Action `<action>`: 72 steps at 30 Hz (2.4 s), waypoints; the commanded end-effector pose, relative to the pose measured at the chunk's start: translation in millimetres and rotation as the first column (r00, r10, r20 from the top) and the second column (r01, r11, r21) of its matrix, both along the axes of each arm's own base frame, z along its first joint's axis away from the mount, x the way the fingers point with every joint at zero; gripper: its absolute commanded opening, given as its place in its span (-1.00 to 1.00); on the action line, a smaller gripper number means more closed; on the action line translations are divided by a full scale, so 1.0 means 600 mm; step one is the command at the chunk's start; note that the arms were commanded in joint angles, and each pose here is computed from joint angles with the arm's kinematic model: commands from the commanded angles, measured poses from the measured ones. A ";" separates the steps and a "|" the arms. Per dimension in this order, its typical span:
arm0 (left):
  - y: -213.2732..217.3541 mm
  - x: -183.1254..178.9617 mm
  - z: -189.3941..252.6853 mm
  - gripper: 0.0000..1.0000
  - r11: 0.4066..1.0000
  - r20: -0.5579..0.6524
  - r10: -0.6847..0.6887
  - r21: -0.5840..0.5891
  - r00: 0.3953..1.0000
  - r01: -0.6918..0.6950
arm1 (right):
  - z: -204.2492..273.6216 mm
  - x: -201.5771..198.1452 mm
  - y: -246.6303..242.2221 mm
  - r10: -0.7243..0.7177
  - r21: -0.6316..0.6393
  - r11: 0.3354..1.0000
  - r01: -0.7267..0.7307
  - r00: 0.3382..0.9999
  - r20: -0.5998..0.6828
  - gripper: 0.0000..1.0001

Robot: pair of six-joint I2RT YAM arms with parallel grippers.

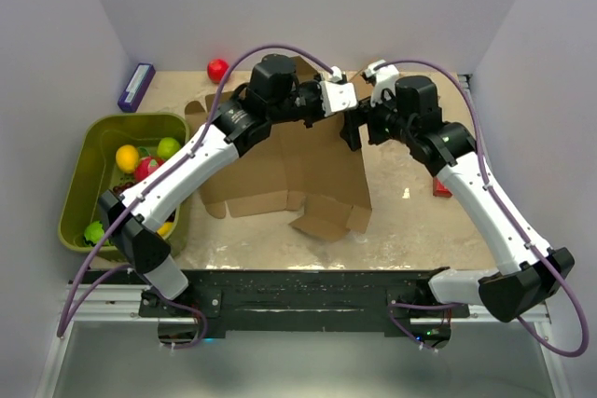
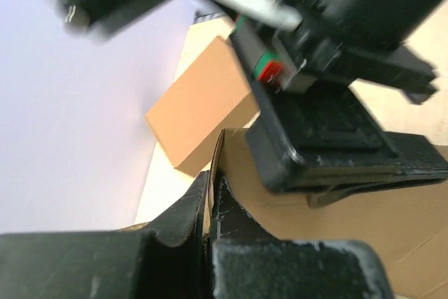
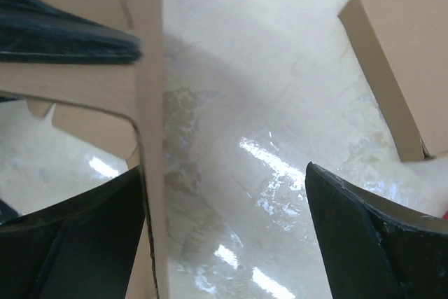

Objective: Fold the paper box

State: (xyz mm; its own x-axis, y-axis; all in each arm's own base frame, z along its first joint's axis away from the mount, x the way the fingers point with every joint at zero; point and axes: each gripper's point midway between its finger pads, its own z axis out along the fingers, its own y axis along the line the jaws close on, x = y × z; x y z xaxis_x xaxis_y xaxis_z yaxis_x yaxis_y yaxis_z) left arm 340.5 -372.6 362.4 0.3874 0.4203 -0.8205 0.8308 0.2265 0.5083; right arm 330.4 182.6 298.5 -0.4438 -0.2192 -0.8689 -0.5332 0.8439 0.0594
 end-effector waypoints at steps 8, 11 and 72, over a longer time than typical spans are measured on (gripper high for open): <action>0.054 0.164 0.098 -1.00 0.890 -0.064 0.393 -0.225 0.917 -0.397 | 0.078 -0.002 -0.081 -0.403 0.201 0.899 0.389 0.915 0.029 0.91; 0.077 0.198 0.111 -1.00 0.843 -0.135 0.433 -0.289 0.891 -0.453 | 0.065 -0.024 -0.084 -0.409 0.248 0.886 0.393 0.913 0.014 0.93; 0.216 -0.016 -0.092 -1.00 0.883 -0.151 0.188 -0.407 0.971 -0.234 | 0.026 0.052 0.086 -0.125 0.810 0.253 0.529 0.848 -0.514 0.90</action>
State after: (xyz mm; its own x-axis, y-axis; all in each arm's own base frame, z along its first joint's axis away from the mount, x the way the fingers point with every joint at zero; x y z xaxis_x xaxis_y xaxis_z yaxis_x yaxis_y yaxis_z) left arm 338.5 -243.7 284.7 0.1343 0.1047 -0.9854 0.7896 0.5895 0.1703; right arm 354.4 228.4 266.1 -0.5418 0.8077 -0.2327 0.0714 0.3201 0.9447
